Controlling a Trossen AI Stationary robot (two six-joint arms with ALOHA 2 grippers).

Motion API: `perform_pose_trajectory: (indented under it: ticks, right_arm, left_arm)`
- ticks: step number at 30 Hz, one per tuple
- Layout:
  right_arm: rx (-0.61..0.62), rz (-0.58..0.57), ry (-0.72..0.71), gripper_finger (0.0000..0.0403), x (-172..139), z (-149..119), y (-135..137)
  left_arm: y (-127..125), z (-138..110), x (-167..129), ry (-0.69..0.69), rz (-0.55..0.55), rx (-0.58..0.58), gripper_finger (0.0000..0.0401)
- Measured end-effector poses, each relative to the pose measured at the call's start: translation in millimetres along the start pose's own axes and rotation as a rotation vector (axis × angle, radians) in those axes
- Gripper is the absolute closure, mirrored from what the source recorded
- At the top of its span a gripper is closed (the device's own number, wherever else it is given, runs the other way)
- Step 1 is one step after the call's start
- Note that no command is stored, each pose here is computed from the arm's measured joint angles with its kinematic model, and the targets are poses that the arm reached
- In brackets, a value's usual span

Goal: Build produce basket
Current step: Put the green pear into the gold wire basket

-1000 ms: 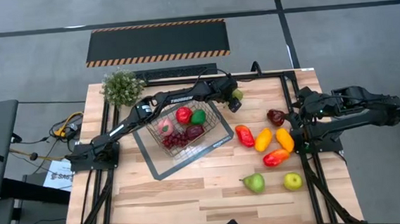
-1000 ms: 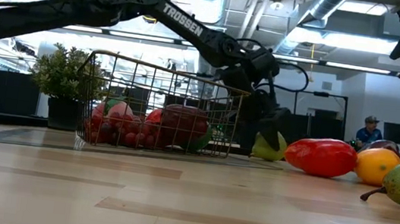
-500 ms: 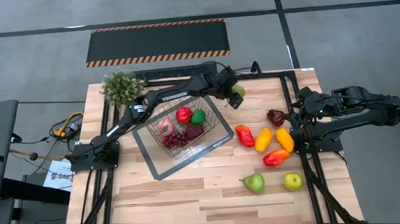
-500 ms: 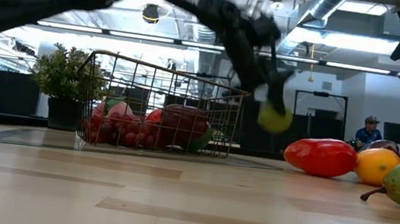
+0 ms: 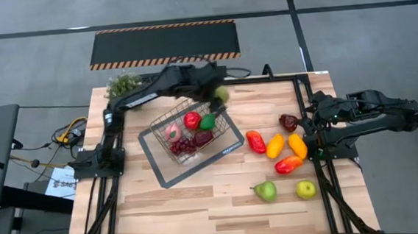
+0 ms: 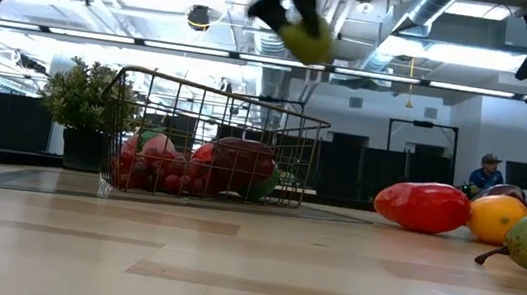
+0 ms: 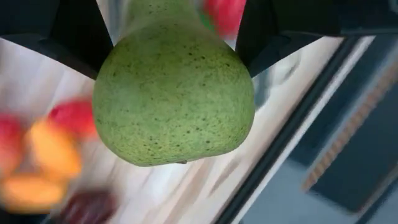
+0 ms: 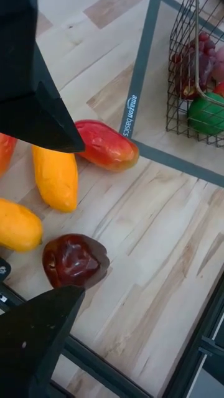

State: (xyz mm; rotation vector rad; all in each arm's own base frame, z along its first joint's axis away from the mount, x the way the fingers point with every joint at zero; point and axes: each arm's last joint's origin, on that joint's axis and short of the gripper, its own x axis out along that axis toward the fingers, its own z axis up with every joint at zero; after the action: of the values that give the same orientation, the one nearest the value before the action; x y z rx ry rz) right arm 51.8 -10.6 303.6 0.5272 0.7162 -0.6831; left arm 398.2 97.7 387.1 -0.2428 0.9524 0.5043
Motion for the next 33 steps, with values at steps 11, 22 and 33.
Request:
perform_pose_trajectory:
  ticks: [11,22,33]
  right_arm:
    - [-0.002,0.0,0.0,0.0017,0,0,0]
    - [-0.013,-0.003,0.002,0.0017,0,0,0]
    - [-0.026,-0.002,-0.001,0.0017,0,0,0]
  left_arm:
    - [-35,-46,-47,0.157,0.097,0.056,0.013]
    - [-56,-127,-7,0.257,0.279,-0.013,0.0125]
    - [-27,-189,44,0.269,0.185,-0.038,0.0124]
